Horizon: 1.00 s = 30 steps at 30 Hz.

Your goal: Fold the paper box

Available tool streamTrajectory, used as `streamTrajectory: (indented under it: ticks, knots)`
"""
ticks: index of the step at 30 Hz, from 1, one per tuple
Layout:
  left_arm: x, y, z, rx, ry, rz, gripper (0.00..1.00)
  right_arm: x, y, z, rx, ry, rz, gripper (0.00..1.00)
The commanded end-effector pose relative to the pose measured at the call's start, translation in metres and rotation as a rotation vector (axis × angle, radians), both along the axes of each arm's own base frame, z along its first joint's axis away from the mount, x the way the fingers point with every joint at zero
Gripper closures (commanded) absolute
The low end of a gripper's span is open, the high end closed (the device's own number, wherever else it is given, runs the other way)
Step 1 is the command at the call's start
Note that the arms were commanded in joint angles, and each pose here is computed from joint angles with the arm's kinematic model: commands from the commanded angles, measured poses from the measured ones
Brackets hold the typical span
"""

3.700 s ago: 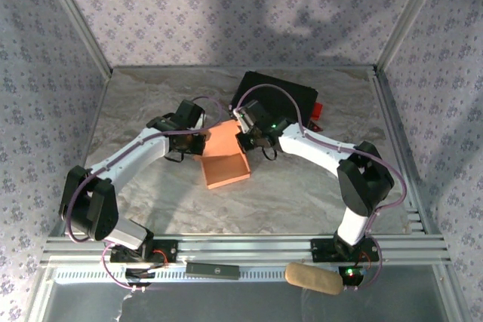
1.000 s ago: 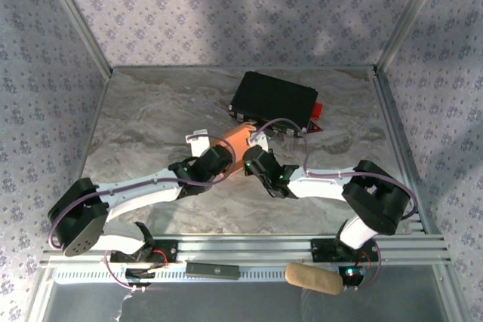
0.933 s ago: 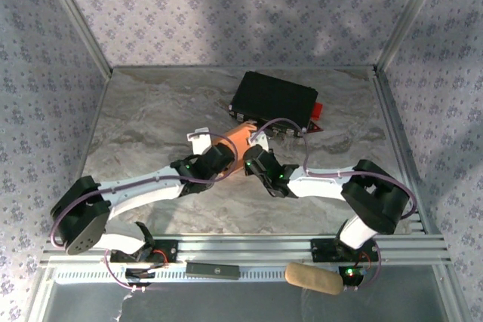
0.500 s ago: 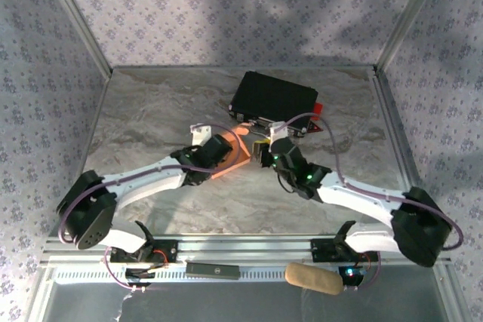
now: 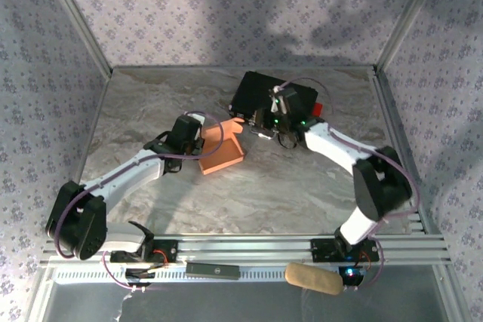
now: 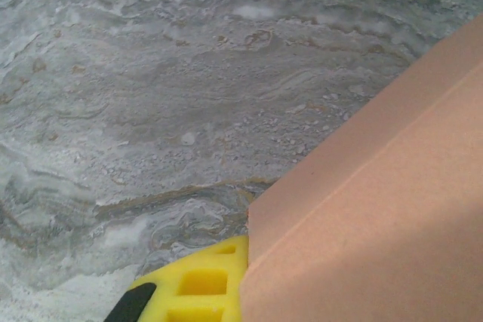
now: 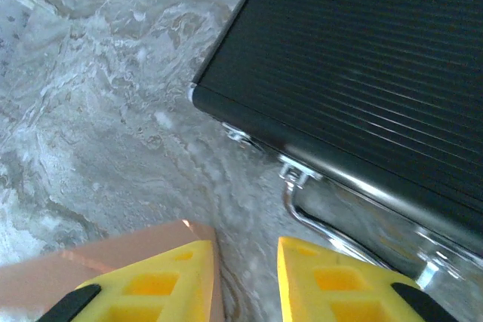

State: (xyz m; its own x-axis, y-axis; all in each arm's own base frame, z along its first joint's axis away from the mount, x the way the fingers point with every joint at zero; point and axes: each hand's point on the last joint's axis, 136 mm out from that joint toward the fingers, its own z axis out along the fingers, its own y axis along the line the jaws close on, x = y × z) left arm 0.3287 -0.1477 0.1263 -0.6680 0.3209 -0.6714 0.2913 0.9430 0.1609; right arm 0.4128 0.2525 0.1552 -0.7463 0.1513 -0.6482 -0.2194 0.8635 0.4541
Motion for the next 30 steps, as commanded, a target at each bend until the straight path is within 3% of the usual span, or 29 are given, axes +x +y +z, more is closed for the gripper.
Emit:
streamTrajectory:
  ticks: [1, 10, 17, 23, 30]
  knots:
    - [0.008, -0.012, 0.011, -0.031, -0.025, -0.074, 1.00, -0.002, 0.023, -0.015, 0.027, 0.134, 0.061, 0.73]
    - [0.019, -0.011, 0.019, -0.088, -0.016, 0.013, 1.00, -0.013, 0.056, -0.042, 0.064, 0.217, 0.153, 0.79]
    - [0.023, -0.021, 0.021, -0.228, 0.015, 0.107, 0.92, -0.026, 0.056, -0.049, 0.081, 0.216, 0.126, 0.80]
    - [0.025, -0.025, 0.007, -0.269, 0.043, 0.141, 0.91, -0.029, 0.056, -0.049, 0.068, 0.213, 0.125, 0.80]
    - [0.022, -0.024, 0.014, -0.374, -0.042, 0.195, 0.93, -0.029, 0.058, -0.052, 0.059, 0.215, 0.123, 0.82]
